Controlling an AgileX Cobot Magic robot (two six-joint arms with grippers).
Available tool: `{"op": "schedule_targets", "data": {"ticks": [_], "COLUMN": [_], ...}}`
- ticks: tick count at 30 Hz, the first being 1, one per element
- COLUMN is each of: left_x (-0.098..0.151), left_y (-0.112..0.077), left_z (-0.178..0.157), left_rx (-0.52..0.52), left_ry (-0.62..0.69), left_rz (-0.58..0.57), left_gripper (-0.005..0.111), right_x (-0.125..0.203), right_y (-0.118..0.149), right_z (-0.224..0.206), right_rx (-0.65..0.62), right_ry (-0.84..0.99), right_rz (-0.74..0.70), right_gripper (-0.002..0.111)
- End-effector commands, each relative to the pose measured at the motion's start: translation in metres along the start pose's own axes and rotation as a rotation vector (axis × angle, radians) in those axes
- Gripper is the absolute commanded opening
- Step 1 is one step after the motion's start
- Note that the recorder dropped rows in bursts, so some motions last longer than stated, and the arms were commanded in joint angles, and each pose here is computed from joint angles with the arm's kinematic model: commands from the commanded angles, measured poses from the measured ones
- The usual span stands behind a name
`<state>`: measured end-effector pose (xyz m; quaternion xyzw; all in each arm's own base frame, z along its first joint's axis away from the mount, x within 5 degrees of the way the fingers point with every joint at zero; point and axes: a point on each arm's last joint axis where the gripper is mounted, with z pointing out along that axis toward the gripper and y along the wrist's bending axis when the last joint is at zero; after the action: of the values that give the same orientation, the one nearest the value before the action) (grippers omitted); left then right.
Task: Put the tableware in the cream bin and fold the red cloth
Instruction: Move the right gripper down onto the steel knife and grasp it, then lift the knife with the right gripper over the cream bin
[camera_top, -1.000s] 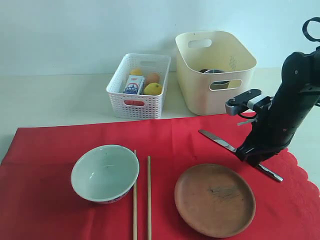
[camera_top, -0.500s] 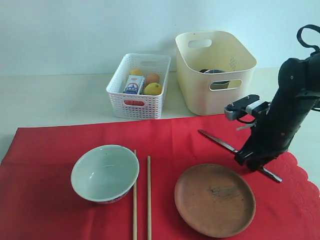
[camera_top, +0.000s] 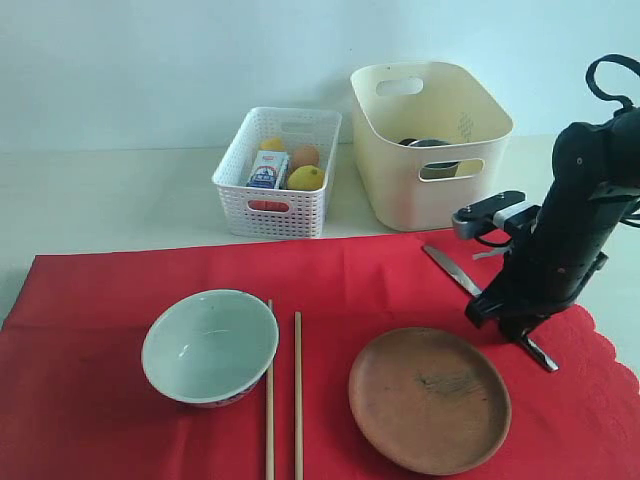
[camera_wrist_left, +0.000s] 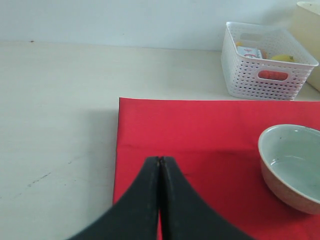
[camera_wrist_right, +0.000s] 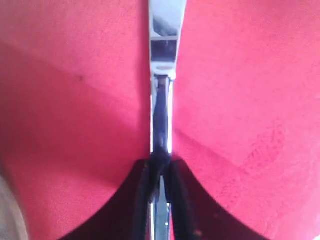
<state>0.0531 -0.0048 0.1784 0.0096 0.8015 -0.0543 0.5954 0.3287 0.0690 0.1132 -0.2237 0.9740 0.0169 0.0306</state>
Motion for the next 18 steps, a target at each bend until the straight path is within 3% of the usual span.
{"op": "schedule_targets", "data": {"ticks": [1,6,18], "left_x": [-0.002,-0.002,-0.002], "left_y": [-0.001,-0.001,-0.001], "left_z": [-0.001,-0.001,-0.001], "left_rx": [0.012,0.012,0.012], "left_ry": [-0.019,-0.019,-0.019], "left_rz": [-0.008,-0.008,-0.008], "left_gripper": [0.0,0.0,0.0], "right_x": [0.0,-0.005,-0.001], "right_y": [0.0,-0.001,0.005], "right_z": [0.001,-0.016,-0.086], "right_rx": [-0.004,-0.012,0.007], "right_ry": [0.035,0.063,-0.141], "right_rz": [0.032,0.047,0.032], "right_gripper": [0.0,0.0,0.0]}}
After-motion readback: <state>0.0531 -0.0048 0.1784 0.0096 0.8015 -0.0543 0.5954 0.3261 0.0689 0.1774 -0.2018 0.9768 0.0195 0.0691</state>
